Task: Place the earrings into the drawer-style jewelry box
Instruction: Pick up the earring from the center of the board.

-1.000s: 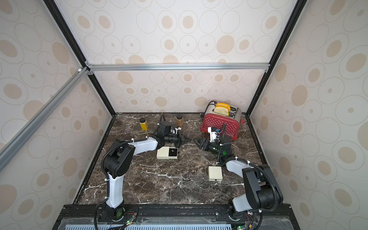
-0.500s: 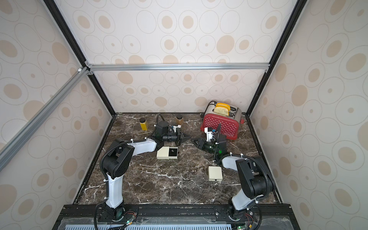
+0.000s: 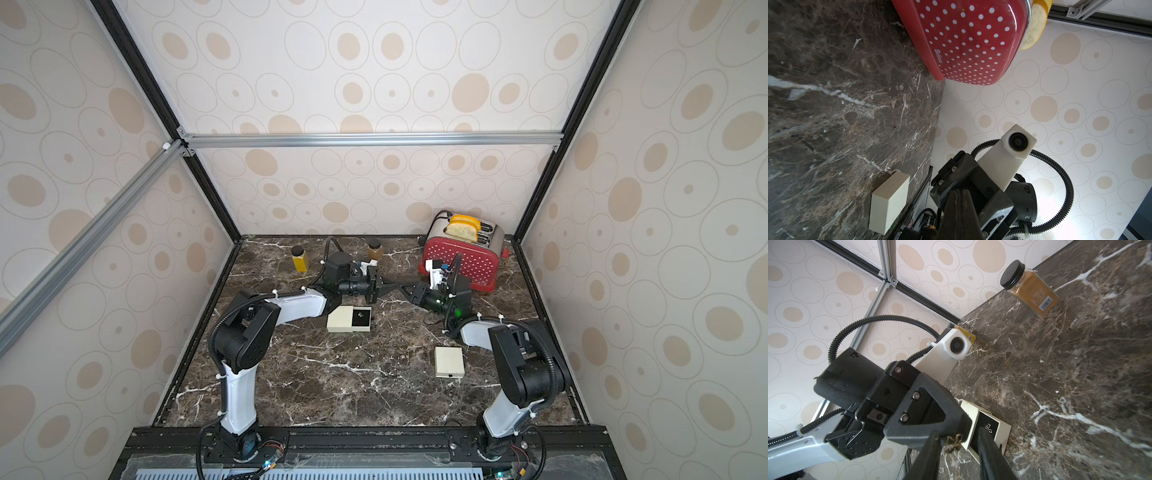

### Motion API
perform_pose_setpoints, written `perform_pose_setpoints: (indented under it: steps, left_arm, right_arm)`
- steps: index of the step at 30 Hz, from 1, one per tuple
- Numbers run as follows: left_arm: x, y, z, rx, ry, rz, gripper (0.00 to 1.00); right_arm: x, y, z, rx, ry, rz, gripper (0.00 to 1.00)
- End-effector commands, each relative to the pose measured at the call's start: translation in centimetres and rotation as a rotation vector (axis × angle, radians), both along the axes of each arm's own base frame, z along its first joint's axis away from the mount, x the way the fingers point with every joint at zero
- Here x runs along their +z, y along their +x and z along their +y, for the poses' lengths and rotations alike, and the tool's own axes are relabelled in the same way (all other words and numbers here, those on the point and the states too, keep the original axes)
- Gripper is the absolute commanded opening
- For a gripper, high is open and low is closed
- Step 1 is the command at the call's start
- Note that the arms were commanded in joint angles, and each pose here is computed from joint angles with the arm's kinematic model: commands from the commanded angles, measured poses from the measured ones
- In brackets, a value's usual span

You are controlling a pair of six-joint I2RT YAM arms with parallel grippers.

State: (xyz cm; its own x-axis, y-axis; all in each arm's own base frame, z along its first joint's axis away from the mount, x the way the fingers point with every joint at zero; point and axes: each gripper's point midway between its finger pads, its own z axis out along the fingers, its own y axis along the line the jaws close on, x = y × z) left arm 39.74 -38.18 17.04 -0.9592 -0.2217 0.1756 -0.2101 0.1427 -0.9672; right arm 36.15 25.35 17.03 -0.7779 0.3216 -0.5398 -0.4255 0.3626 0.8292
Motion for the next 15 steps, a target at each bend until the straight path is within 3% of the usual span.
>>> perform_pose_setpoints:
  steps: [1, 15]
  left_arm:
    - [2.89, -0.26, -0.02, -0.018, -0.049, -0.048, 0.00]
    - [2.84, -0.28, 0.04, -0.016, -0.055, -0.044, 0.00]
  right_arm:
    - [1.11, 0.47, 0.52, 0.011, 0.027, -0.029, 0.33]
    - [1.61, 0.74, 1.46, 0.041, 0.069, -0.029, 0.26]
